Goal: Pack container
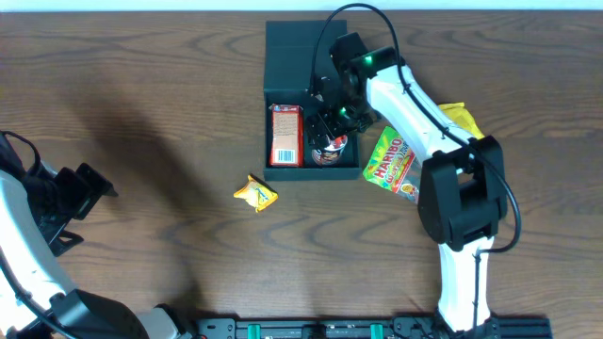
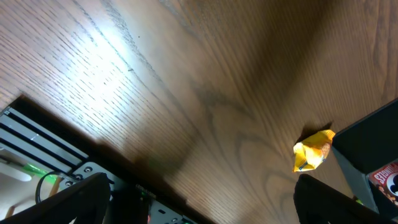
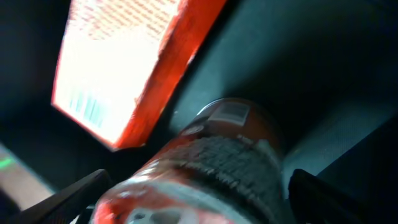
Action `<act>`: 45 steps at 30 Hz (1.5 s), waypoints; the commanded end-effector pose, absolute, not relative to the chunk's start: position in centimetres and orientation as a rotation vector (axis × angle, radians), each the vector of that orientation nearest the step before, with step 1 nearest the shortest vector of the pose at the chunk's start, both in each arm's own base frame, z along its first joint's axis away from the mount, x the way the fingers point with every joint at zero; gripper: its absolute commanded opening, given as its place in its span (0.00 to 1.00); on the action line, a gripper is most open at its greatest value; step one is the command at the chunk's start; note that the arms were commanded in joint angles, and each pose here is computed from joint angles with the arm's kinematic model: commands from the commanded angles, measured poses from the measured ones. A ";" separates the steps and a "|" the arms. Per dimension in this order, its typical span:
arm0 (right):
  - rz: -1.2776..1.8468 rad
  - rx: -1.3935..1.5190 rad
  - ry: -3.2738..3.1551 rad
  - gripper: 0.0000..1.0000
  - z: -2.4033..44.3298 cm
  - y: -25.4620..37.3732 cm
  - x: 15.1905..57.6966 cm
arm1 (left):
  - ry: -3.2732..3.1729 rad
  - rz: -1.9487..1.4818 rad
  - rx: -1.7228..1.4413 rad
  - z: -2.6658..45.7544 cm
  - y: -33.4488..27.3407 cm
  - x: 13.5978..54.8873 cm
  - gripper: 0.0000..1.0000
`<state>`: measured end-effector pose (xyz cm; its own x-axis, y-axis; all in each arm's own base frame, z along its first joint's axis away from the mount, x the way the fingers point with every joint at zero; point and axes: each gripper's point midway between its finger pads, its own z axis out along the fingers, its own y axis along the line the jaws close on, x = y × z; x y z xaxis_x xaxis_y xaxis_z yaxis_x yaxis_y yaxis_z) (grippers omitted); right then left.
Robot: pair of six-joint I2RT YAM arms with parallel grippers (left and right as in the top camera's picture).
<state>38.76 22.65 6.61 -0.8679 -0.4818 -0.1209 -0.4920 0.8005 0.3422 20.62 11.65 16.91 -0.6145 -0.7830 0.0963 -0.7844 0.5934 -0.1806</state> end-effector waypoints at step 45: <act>0.019 -0.652 3.022 0.02 10.1 18.2 30.8 | -2.807 0.314 1.385 17.2 11.9 20.6 0.95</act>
<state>30.86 18.33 10.62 -0.9062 -0.4200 -0.0492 -0.4210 0.9070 0.0108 20.62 11.65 16.91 -0.6145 -0.7830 0.0963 -0.7844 0.5934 -0.1806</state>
